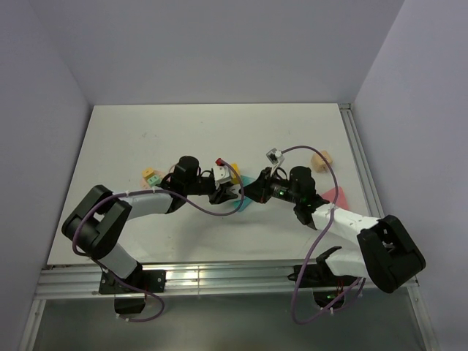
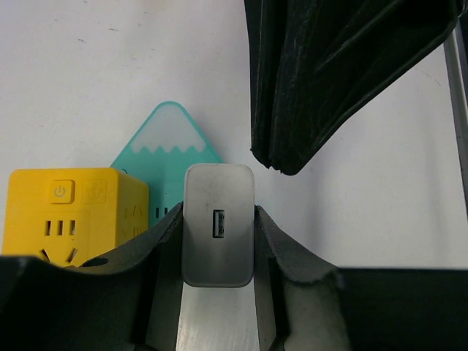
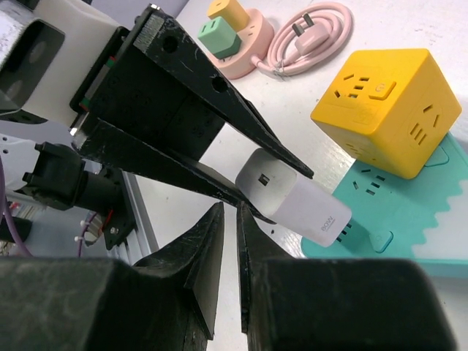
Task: Insert the plug
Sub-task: Insert the plug into the socket.
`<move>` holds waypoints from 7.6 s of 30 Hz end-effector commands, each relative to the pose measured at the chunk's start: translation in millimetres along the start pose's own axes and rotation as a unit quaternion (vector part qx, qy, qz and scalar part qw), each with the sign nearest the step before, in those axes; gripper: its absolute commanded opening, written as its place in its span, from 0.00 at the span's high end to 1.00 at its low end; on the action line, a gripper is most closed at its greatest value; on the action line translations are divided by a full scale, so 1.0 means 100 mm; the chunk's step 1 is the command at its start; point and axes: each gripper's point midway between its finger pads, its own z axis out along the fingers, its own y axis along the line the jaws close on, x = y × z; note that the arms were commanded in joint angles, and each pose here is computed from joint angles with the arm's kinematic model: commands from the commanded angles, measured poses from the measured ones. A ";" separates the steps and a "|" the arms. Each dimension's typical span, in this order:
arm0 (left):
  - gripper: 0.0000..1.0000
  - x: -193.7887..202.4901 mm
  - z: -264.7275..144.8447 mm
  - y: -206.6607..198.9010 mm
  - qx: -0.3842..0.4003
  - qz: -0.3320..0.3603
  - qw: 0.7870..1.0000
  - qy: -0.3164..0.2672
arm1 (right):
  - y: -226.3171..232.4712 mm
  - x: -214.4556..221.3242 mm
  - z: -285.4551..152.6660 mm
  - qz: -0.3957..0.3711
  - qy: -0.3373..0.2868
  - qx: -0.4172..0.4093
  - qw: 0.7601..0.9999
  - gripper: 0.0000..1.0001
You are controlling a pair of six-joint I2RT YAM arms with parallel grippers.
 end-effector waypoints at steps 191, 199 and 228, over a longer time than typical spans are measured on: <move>0.99 0.24 0.28 -0.47 -0.191 -0.137 0.969 0.075 | -0.49 -0.32 -0.33 0.116 -0.034 0.222 0.968 0.65; 1.00 0.21 0.32 -0.45 -0.190 -0.135 0.969 0.081 | -0.22 -0.24 -0.22 0.136 0.007 0.145 0.980 0.93; 1.00 0.22 0.37 -0.43 -0.190 -0.133 0.969 0.079 | -0.46 0.58 -0.18 0.228 0.109 0.146 0.957 1.00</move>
